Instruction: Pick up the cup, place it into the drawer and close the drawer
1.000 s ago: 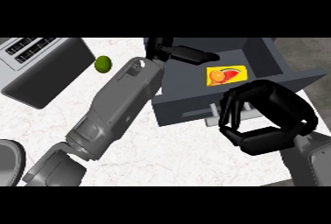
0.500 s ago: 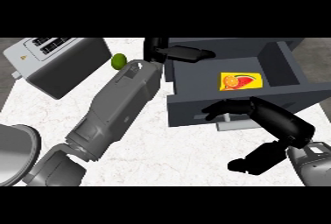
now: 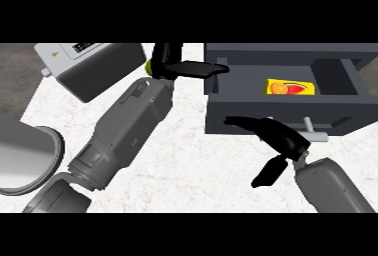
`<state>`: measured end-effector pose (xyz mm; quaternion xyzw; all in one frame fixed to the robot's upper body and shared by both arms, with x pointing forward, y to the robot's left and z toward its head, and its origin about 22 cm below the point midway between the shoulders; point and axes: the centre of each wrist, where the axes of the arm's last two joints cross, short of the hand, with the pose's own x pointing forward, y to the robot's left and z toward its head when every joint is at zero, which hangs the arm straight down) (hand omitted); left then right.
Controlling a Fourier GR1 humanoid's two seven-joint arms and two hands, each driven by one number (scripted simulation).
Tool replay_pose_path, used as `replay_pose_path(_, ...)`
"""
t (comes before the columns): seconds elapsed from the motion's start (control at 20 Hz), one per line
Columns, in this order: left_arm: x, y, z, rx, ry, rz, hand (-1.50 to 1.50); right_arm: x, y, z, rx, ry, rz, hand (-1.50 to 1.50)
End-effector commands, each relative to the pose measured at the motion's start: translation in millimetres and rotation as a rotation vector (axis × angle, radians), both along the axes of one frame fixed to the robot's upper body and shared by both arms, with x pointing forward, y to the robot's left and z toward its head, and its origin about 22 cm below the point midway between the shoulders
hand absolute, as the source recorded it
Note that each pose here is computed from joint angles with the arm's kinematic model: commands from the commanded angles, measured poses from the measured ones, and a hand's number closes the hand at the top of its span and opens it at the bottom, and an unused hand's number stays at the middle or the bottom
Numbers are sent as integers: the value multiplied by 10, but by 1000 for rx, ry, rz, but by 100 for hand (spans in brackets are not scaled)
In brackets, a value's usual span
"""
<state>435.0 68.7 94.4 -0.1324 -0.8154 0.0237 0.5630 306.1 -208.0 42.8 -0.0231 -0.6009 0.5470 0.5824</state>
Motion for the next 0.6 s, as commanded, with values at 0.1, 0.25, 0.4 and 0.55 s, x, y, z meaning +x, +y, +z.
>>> replay_pose_path(0.1, -19, 195, -18, -28, -3, 4, -150, 404, -63, -439, -111, 40, -41, 150)
replay_pose_path(0.25, -47, 428, -140, -24, 18, 7, -150, 503, -188, -592, -68, 0, -96, 150)
replay_pose_path(0.4, -78, 574, -166, -35, 11, -17, -150, 669, -290, -525, 18, -54, -119, 150)
replay_pose_path(0.55, -100, 636, -197, -54, 2, -24, -150, 889, -435, -313, 38, -116, -209, 150)
